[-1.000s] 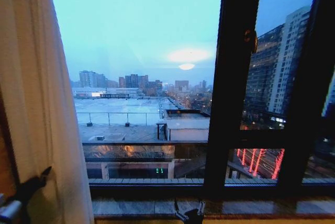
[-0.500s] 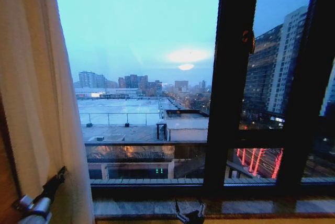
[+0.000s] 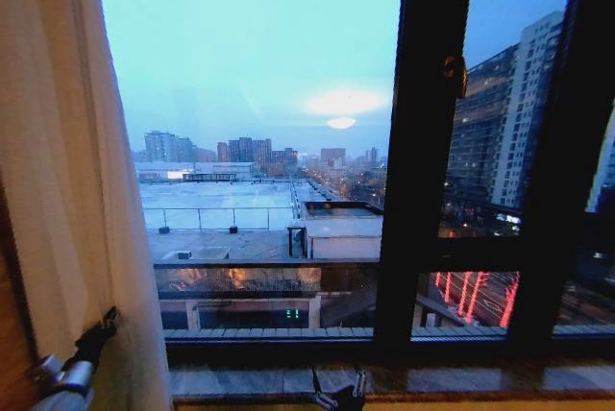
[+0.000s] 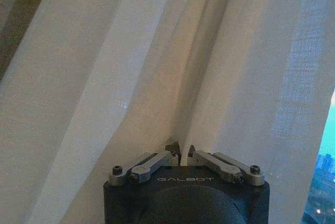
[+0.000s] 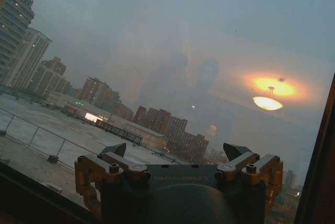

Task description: Open the curtains by pulling them apart, changing their state from closed to fully open.

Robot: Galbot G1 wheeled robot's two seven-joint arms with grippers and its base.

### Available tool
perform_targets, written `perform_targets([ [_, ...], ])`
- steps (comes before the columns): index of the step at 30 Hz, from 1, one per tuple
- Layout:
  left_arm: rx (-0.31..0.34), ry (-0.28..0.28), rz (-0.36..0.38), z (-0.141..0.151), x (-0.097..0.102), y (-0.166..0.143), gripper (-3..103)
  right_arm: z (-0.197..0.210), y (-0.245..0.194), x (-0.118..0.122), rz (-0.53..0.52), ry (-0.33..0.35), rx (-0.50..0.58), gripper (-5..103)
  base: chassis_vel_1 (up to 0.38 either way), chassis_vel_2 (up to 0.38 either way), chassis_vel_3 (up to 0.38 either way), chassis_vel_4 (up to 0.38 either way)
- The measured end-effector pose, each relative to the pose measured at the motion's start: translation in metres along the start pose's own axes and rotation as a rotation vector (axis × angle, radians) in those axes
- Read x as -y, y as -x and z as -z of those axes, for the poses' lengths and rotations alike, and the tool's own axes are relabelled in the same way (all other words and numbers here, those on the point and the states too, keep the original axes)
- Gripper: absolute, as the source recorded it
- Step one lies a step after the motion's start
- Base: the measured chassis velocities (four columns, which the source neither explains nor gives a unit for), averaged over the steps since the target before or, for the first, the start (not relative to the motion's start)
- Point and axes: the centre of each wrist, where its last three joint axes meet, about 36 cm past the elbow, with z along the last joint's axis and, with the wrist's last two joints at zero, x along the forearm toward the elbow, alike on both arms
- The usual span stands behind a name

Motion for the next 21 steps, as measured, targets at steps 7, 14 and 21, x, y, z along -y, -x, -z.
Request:
perform_targets([
  [7,-0.008,0.022,-0.003,0.000,-0.007,-0.003,0,-0.002,0.000,0.000,-0.007,0.002,-0.004,100,0.142,0.119,-0.115,-0.136],
  [14,-0.017,0.037,-0.002,0.000,-0.012,-0.007,0,-0.004,0.002,-0.001,-0.028,0.037,-0.005,100,0.146,0.175,-0.176,-0.162],
  [21,-0.032,0.095,-0.010,-0.004,-0.017,-0.010,0,-0.004,0.002,-0.001,-0.031,0.043,-0.004,100,0.021,0.039,-0.023,-0.029],
])
